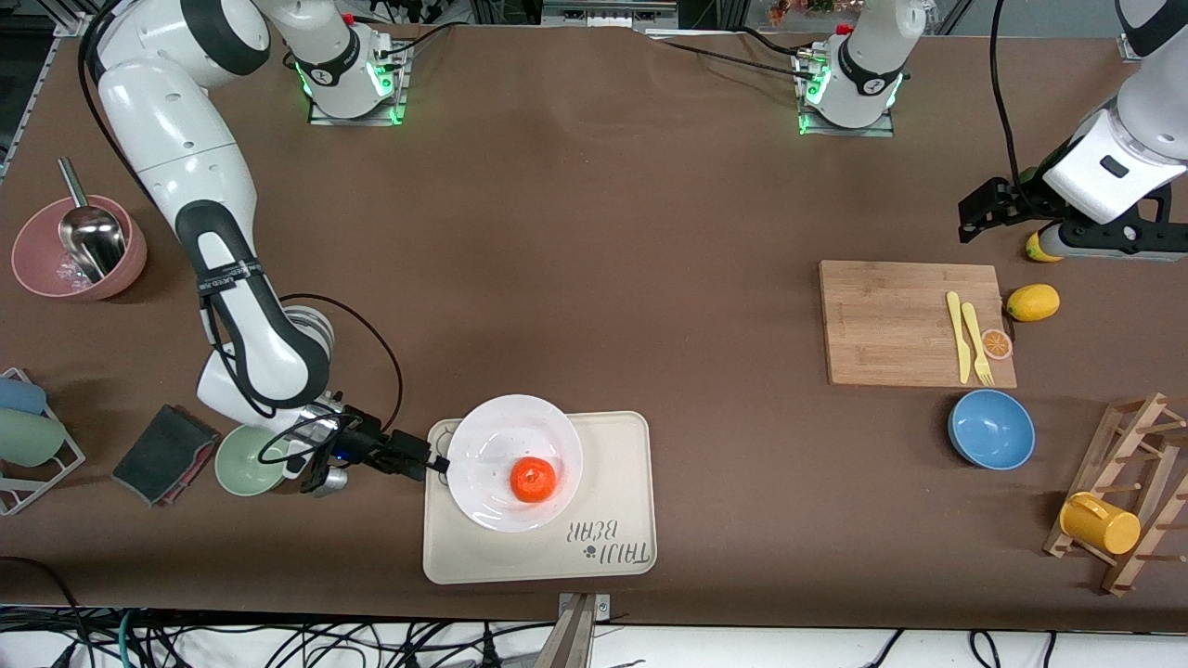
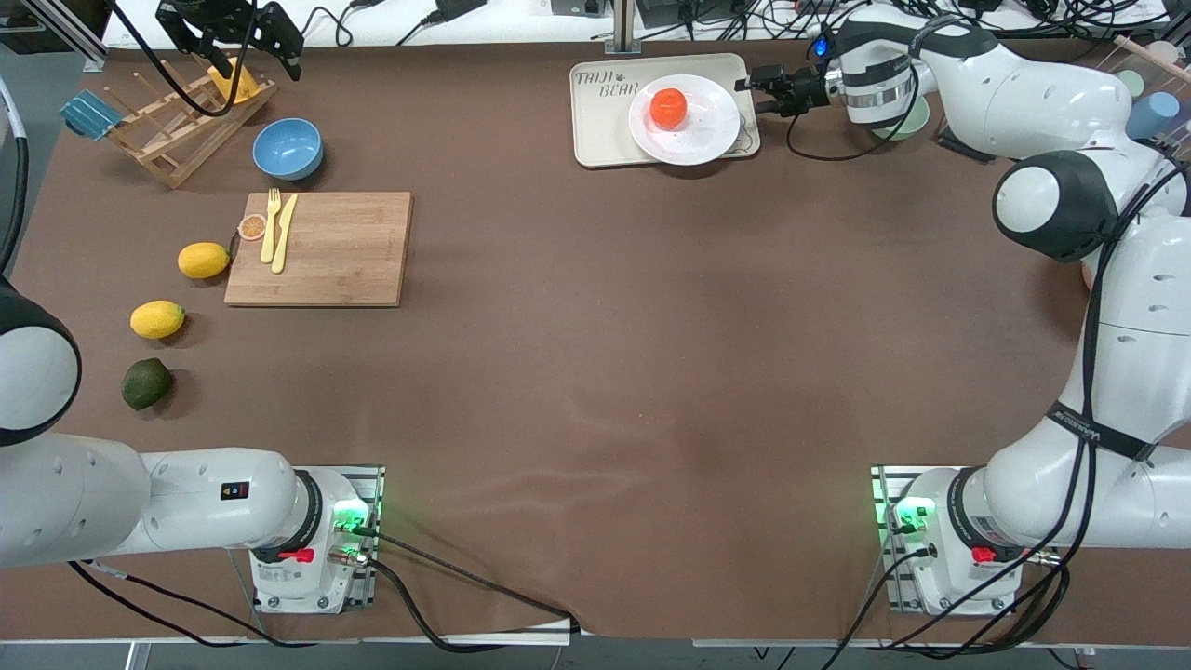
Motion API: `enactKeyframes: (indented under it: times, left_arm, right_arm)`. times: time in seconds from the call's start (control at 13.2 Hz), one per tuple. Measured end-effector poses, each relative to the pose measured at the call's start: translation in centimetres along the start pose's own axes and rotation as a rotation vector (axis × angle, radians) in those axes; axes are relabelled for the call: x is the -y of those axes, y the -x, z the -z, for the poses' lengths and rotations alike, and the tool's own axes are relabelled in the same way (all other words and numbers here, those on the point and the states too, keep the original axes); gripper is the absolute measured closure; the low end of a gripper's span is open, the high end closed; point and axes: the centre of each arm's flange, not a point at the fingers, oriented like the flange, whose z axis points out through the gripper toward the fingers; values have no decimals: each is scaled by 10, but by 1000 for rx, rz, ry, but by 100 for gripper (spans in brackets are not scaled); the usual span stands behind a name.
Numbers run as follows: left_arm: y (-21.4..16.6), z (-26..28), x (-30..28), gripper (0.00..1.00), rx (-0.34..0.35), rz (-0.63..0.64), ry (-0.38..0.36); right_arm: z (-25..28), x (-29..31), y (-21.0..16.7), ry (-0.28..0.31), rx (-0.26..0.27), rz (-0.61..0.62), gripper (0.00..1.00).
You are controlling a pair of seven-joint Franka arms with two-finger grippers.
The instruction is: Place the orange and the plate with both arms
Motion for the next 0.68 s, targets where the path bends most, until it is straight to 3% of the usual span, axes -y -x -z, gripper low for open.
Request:
enactKeyframes:
  times: [0.23,0.45,0.68]
  left_arm:
    - [0,0,1,0,1,2,0]
    - [0,0,1,0,1,2,0]
    - [0,0,1,0,1,3,0]
  right_arm:
    - [33,9,-21,31,63,127,0]
    - [90,-2,-35,99,232,236,0]
    - [134,-13,-38,235,392,255,0]
